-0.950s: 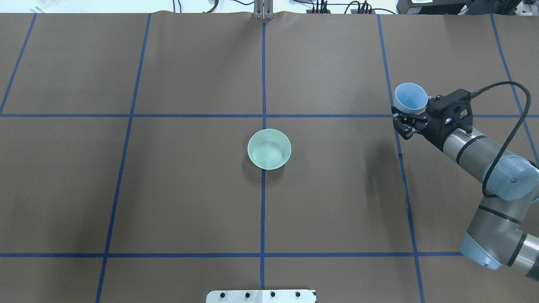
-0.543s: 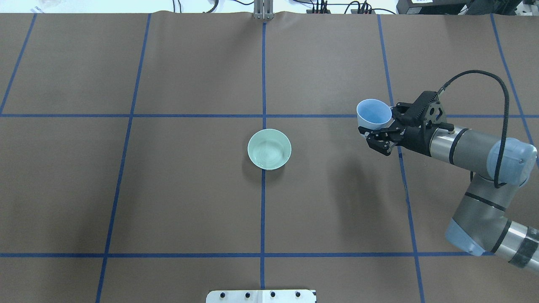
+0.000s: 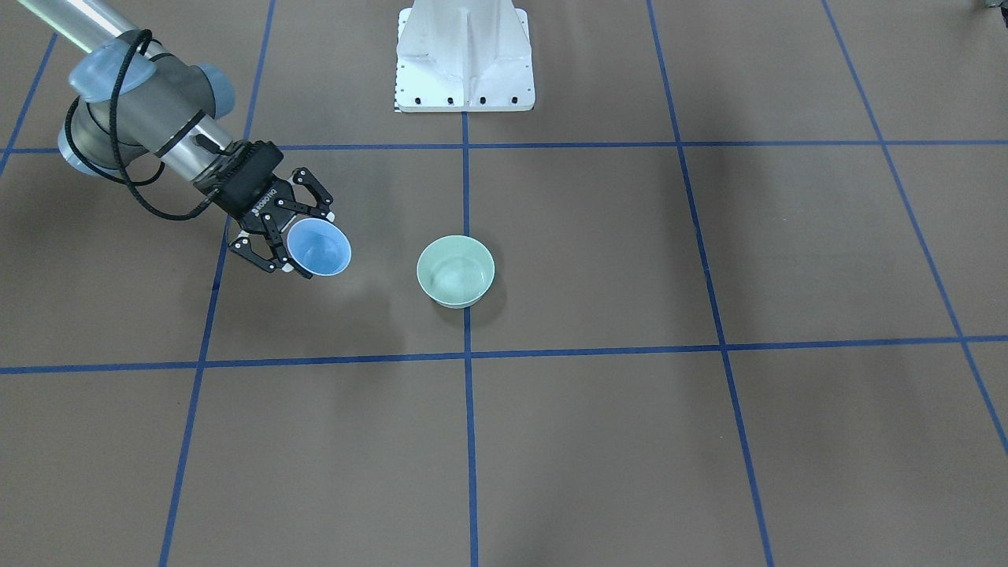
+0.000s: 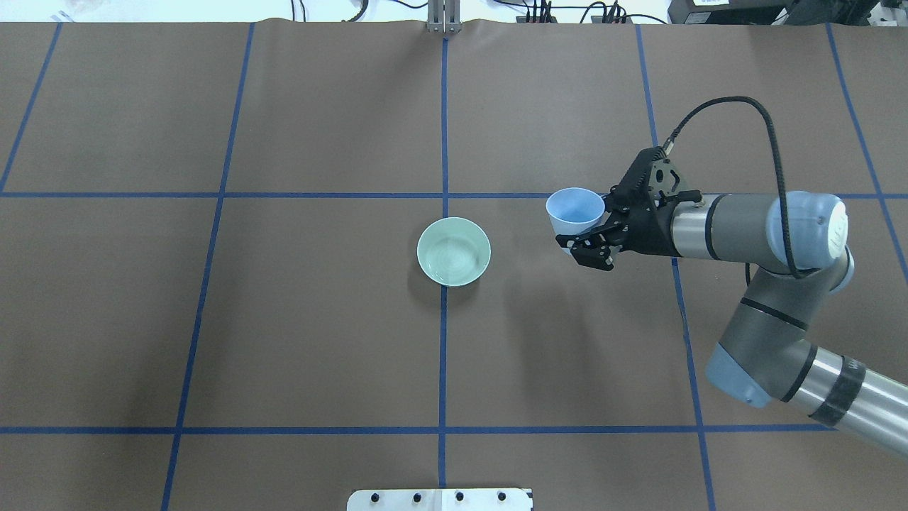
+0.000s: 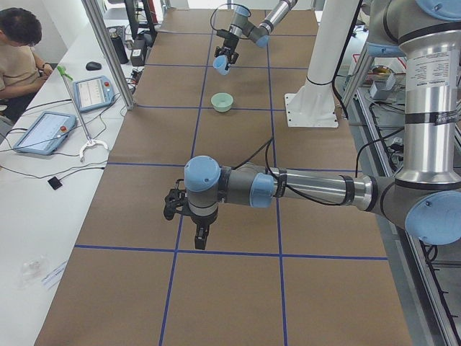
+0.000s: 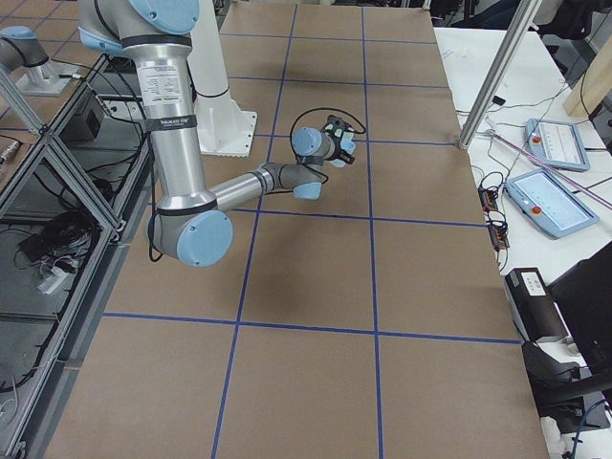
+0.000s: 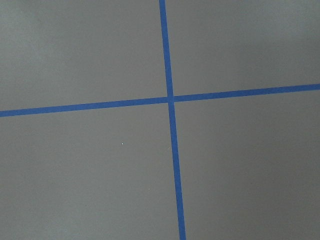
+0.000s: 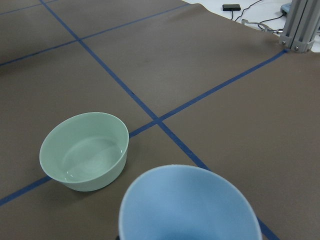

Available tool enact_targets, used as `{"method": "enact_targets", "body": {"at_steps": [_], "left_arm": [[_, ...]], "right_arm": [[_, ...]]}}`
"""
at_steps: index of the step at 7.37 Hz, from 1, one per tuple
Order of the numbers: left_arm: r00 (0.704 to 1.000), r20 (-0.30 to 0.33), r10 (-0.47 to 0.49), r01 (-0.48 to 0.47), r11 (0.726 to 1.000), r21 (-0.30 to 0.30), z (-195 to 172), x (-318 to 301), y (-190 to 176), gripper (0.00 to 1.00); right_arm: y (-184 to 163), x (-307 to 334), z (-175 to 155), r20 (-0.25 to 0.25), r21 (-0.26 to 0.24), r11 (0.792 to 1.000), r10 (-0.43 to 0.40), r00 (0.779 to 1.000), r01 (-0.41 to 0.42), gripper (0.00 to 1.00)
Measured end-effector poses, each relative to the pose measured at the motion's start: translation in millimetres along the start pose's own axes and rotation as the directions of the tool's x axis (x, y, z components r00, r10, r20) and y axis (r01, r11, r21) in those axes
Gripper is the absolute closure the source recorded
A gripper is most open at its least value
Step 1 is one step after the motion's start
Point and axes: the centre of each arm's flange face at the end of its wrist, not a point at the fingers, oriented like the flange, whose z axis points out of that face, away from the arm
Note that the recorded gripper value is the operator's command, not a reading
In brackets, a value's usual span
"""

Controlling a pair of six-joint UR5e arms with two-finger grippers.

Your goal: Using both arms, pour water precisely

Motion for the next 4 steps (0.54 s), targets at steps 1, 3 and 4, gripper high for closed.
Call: {"method": "enact_targets", "body": {"at_steps": [1, 3, 4], "left_arm": [[1.000, 0.000, -0.003, 0.003, 1.000, -0.003, 1, -1, 1, 0.00], [1.000, 0.000, -0.008, 0.008, 1.000, -0.007, 3, -3, 2, 0.00], [1.000, 0.000, -0.011, 0.011, 1.000, -0.010, 5, -4, 2, 0.00]], "right_arm": [[-20, -12, 17, -0.014, -0.049, 0.999, 0.008, 1.000, -0.009, 1.00], [-43, -45, 46, -0.057, -0.140, 0.990, 0.002, 0.998, -0.009, 1.00], [-56, -66, 54, -0.086, -0.191, 0.982, -0.014, 0.996, -0.003, 1.00]]}}
